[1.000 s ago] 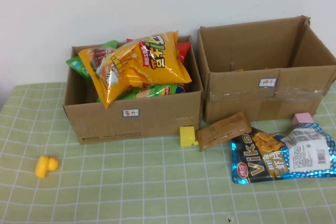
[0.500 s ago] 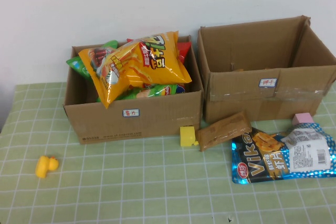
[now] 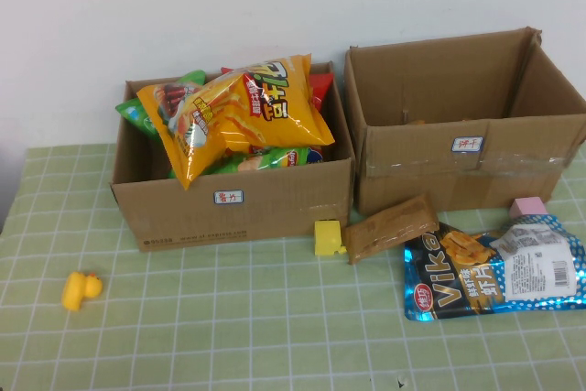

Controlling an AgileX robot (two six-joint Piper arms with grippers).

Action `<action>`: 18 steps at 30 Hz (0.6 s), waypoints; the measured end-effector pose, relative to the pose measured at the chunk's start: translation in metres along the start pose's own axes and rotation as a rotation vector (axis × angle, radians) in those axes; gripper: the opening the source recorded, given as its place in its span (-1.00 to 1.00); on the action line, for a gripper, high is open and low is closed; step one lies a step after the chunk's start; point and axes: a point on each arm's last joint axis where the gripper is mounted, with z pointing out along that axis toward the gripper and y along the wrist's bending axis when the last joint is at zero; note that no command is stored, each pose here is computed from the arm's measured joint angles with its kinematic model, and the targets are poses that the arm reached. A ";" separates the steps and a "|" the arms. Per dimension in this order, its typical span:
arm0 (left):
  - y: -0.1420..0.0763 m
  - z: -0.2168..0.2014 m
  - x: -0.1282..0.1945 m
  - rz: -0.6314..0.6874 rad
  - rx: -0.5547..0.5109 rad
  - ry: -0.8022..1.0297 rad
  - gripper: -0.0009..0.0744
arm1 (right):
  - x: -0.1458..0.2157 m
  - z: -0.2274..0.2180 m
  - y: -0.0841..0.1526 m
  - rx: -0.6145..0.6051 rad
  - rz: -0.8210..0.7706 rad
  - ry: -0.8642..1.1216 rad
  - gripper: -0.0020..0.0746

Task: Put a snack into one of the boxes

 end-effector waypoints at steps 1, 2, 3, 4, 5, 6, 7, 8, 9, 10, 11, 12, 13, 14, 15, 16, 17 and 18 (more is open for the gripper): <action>0.000 0.000 0.000 0.000 0.000 0.000 -0.98 | 0.000 0.000 0.000 0.000 0.000 0.000 -0.95; 0.000 0.000 0.000 0.000 0.000 0.000 -0.98 | 0.000 0.000 0.000 0.000 0.000 0.000 -0.95; 0.000 0.000 0.000 0.000 0.000 0.000 -0.98 | 0.000 0.000 0.000 0.000 0.000 0.000 -0.95; 0.000 0.000 0.000 0.000 0.000 0.000 -0.98 | 0.000 0.000 0.000 0.000 0.000 0.000 -0.95; 0.000 0.000 0.000 0.000 0.000 0.000 -0.98 | 0.000 0.000 0.000 0.000 0.000 0.000 -0.95; 0.000 0.000 0.000 0.000 0.000 0.000 -0.98 | 0.000 0.000 0.000 0.000 0.000 0.000 -0.95; 0.000 0.000 0.000 0.000 0.000 0.000 -0.98 | 0.000 0.000 0.000 0.000 0.000 0.000 -0.95; 0.000 0.000 0.000 0.002 -0.001 0.000 -0.98 | 0.000 0.000 0.000 0.000 0.000 0.000 -0.95; 0.000 0.000 0.000 0.007 -0.003 0.000 -0.98 | 0.000 0.000 0.000 0.000 0.000 0.000 -0.95; 0.000 0.000 0.000 0.014 -0.005 0.001 -0.98 | 0.000 0.000 0.000 0.000 0.000 0.000 -0.95; 0.001 0.000 0.000 0.020 -0.007 0.001 -0.98 | 0.000 0.000 0.000 0.000 0.000 0.000 -0.95; 0.001 0.000 0.000 0.024 -0.009 0.001 -0.98 | 0.000 0.000 0.000 0.000 0.000 0.000 -0.95; 0.001 0.000 0.000 0.028 -0.010 0.001 -0.98 | 0.000 0.000 0.000 0.000 0.000 0.000 -0.95; 0.001 0.000 0.000 0.028 -0.009 0.001 -0.98 | 0.000 0.000 0.000 0.000 0.000 0.000 -0.95; 0.001 0.000 0.000 0.031 -0.009 0.001 -0.98 | 0.000 0.000 0.000 0.000 0.000 0.000 -0.95; 0.001 0.000 0.000 0.033 -0.009 0.001 -0.98 | 0.000 0.000 0.000 0.000 0.000 0.000 -0.95; 0.001 0.000 0.000 0.033 -0.009 0.001 -0.98 | 0.000 0.000 0.000 0.000 0.000 0.000 -0.95; 0.001 0.000 0.000 0.033 -0.009 0.001 -0.98 | 0.000 0.000 0.000 0.000 0.000 0.000 -0.95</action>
